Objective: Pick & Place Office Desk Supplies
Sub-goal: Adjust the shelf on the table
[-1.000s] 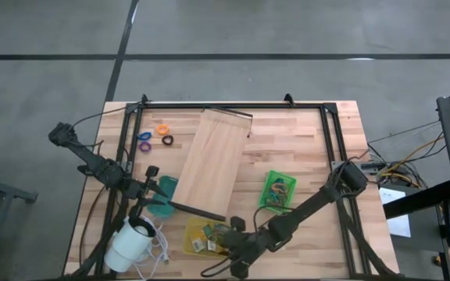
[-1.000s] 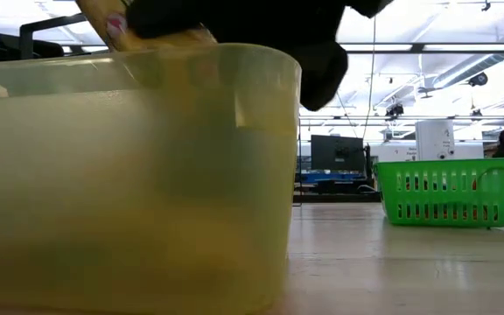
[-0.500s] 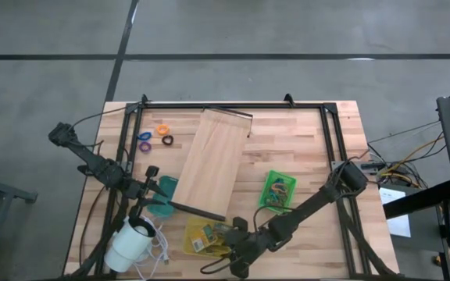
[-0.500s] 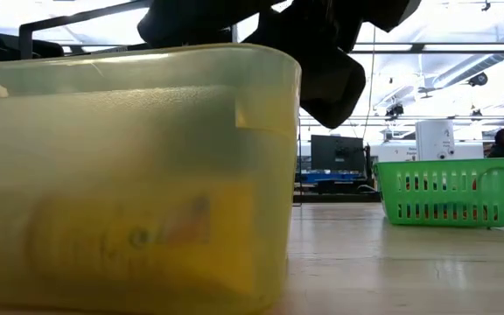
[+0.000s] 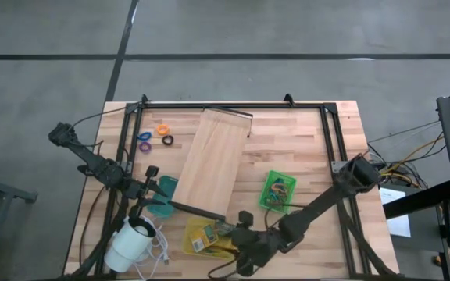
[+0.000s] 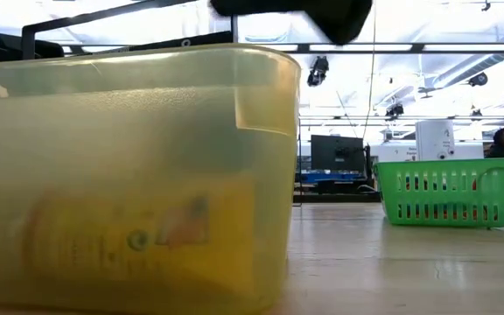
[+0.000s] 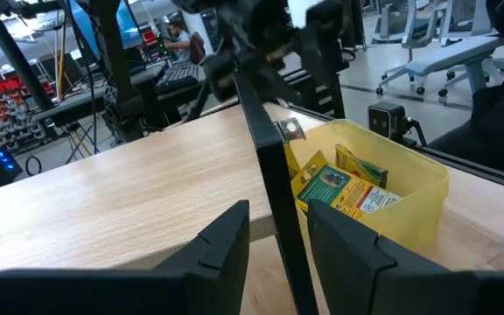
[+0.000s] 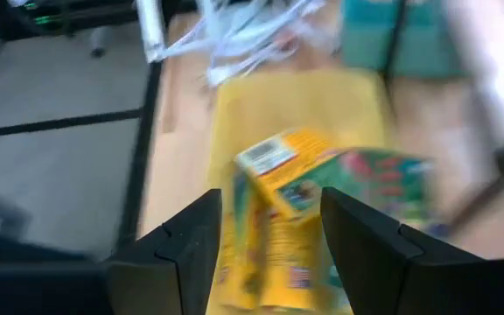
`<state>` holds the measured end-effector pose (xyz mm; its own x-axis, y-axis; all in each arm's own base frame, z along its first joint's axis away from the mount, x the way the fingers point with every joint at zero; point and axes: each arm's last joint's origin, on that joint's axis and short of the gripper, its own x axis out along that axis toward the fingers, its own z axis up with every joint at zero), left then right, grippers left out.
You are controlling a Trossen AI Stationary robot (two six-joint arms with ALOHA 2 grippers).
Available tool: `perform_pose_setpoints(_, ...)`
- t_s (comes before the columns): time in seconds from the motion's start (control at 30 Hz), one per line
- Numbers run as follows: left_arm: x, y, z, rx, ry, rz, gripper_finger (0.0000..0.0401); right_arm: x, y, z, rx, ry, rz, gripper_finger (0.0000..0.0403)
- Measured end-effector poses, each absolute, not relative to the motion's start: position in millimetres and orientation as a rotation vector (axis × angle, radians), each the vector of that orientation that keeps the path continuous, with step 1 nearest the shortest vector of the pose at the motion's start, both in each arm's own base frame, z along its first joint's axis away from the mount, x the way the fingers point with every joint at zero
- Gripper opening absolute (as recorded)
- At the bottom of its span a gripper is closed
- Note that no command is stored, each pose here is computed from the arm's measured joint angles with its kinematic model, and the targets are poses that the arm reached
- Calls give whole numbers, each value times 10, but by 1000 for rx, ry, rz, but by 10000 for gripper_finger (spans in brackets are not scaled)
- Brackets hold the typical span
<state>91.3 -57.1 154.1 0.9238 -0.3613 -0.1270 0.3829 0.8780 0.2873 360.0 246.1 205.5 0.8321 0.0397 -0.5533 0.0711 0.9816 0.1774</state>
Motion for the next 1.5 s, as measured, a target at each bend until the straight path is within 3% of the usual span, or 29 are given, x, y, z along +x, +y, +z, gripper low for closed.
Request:
perform_pose_setpoints(0.43,913,-571,1541,314,70,-388,120,3500,2487,2156,-133,406,-310,190)
perform_pose_setpoints(1.5,913,-572,1541,313,70,-391,120,3560,2365,2134,-290,348,-525,189)
